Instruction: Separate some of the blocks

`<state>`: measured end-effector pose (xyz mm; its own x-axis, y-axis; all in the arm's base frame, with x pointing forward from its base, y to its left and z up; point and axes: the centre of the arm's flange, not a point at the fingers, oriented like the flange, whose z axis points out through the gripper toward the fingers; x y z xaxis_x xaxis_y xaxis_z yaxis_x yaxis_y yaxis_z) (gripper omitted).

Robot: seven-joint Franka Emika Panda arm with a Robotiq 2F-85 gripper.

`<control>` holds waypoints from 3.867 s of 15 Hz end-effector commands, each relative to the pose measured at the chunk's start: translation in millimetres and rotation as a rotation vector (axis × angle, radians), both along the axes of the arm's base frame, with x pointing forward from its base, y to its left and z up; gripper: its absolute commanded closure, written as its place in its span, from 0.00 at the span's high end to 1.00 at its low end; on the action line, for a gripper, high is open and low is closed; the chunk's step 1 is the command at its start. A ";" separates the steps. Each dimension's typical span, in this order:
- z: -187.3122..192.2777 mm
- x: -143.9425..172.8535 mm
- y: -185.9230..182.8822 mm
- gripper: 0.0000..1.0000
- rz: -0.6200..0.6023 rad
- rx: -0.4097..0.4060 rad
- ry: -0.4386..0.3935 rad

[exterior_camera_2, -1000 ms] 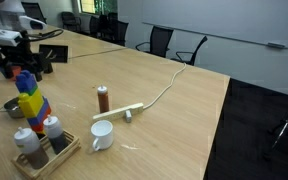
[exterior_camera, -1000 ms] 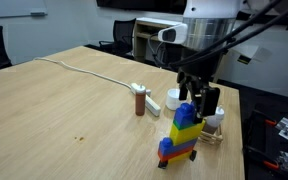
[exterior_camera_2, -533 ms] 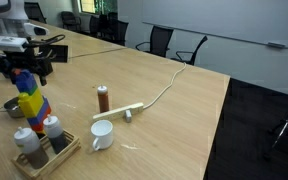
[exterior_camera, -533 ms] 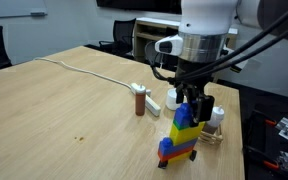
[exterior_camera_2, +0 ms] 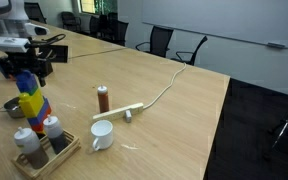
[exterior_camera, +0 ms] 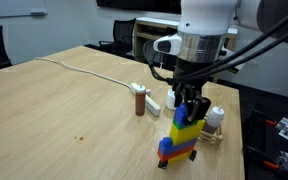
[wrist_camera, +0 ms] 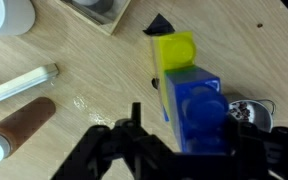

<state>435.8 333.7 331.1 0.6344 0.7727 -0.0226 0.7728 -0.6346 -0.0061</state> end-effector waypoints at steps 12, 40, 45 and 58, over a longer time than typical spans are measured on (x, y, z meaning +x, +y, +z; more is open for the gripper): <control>5.1 -6.3 10.1 0.50 0.031 0.010 -0.021; 44.2 -8.4 9.0 0.11 0.031 -0.014 -0.072; 69.2 -3.6 15.5 0.11 0.060 -0.041 -0.114; 23.4 -39.2 73.6 0.11 0.227 0.122 -0.002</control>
<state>393.1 408.9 370.1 0.4461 0.8932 0.0558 0.8950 -0.4453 -0.0258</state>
